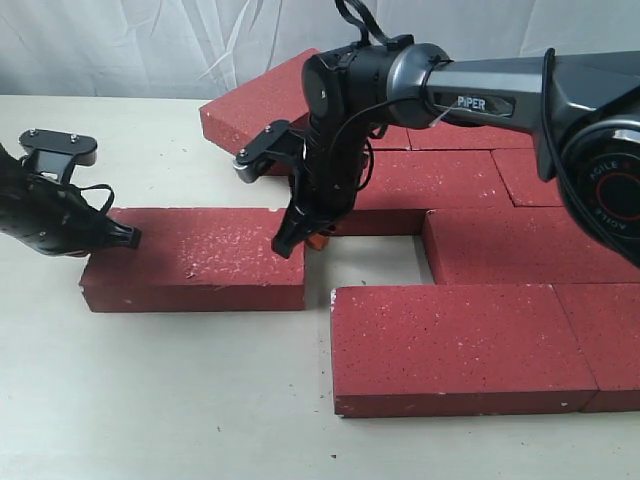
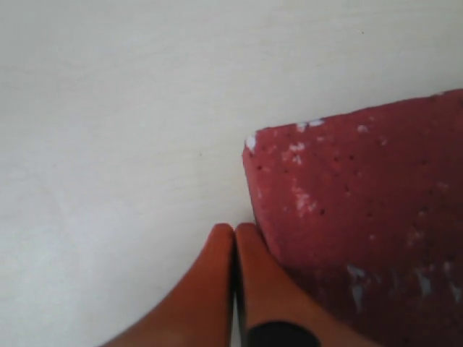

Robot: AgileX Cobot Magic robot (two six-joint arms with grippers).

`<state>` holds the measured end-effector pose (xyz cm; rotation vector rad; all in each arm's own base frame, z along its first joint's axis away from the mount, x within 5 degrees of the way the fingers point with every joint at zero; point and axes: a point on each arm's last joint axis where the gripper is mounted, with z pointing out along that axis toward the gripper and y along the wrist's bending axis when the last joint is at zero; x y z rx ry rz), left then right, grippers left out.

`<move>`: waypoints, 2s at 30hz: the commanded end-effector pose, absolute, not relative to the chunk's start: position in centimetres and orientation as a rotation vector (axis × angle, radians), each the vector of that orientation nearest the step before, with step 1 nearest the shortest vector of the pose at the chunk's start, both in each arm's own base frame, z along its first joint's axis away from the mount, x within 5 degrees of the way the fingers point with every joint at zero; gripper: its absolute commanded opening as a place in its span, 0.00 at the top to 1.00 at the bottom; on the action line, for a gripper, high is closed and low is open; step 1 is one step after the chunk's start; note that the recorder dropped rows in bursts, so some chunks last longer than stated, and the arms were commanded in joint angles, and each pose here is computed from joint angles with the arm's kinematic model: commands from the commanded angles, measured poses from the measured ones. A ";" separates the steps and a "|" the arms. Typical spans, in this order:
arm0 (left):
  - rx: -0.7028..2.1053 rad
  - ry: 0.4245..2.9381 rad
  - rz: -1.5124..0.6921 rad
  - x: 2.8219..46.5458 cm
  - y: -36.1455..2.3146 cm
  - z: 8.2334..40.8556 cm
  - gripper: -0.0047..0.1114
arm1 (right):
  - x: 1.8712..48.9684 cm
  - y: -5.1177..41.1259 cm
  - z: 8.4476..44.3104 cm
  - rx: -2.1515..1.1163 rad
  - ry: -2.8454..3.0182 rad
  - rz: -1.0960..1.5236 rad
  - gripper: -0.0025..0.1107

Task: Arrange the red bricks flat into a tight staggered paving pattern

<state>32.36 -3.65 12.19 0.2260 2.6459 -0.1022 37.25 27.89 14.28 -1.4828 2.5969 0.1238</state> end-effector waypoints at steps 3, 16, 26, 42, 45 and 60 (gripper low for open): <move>0.239 2.655 -0.117 32.3 -4.0 12.3 0.96 | 37.3 27.4 16.2 -1.488 2.569 0.063 0.99; 0.237 2.668 -0.138 32.2 -4.4 12.3 0.96 | 37.3 26.5 16.0 -1.530 2.606 -0.065 0.99; 0.322 2.637 -0.151 32.4 -6.4 12.7 0.96 | 37.2 26.5 16.0 -1.527 2.615 -0.066 0.99; 0.391 2.660 -0.146 32.1 -6.4 12.5 0.96 | 38.7 26.6 20.7 -1.301 2.394 0.010 0.99; 0.396 2.664 -0.148 32.0 -6.4 12.5 0.96 | 39.3 27.1 19.2 -1.295 2.383 0.018 0.99; 0.449 2.711 -0.166 31.5 -6.5 12.3 0.96 | 36.1 27.2 20.5 -1.517 2.500 0.214 0.99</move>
